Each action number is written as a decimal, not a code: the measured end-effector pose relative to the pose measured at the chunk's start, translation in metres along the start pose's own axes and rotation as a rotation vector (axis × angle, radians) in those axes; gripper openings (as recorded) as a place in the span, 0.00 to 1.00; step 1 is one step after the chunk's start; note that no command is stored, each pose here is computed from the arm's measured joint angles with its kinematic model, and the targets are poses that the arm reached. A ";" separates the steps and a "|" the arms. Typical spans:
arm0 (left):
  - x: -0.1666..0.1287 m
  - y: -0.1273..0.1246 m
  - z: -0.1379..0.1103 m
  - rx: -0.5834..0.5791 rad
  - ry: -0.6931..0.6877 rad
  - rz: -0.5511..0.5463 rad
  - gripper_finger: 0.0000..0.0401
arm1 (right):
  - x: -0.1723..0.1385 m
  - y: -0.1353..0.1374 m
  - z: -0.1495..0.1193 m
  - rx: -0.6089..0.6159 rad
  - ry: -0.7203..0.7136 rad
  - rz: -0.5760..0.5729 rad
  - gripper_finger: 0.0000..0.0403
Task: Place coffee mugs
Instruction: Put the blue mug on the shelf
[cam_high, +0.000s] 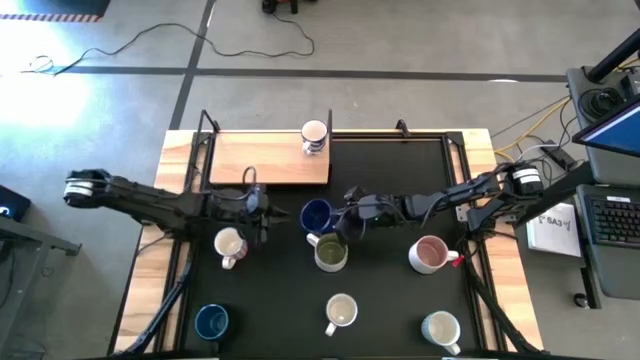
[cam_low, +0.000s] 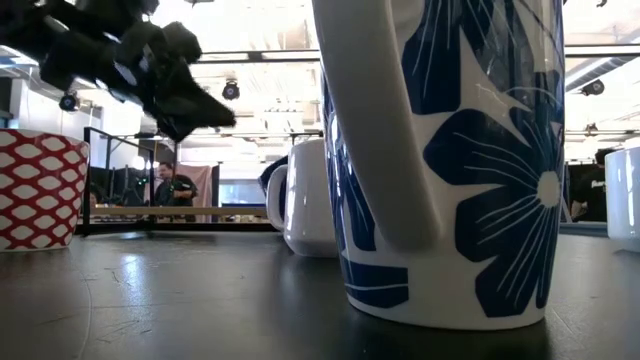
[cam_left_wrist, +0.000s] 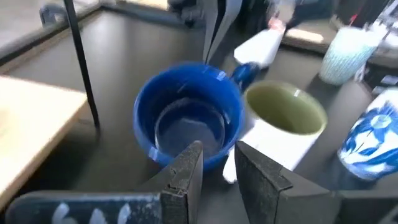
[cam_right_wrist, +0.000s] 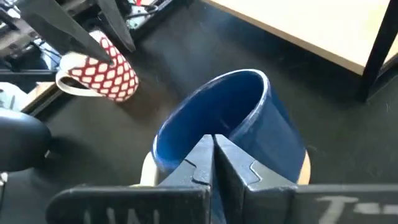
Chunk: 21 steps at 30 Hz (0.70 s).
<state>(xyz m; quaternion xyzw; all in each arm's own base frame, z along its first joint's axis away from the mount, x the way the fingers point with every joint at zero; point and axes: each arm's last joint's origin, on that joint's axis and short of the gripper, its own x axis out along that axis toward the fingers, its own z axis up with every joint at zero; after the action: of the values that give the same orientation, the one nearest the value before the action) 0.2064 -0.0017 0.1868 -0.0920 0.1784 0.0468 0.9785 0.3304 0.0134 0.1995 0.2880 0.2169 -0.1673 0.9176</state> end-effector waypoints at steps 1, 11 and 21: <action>0.004 0.000 -0.001 0.009 0.001 -0.004 0.19 | 0.000 0.000 0.000 -0.002 0.004 -0.003 0.01; 0.033 -0.009 0.015 0.099 0.028 -0.098 0.19 | 0.000 -0.002 -0.003 -0.055 0.033 -0.018 0.02; 0.048 -0.012 0.028 0.159 0.037 -0.088 0.19 | -0.025 -0.005 0.004 -0.078 0.124 -0.028 0.10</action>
<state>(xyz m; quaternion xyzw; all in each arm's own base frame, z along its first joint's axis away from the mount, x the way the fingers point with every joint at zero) 0.2619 -0.0048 0.1976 -0.0227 0.1954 -0.0121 0.9804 0.3080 0.0116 0.2126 0.2590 0.2836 -0.1534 0.9105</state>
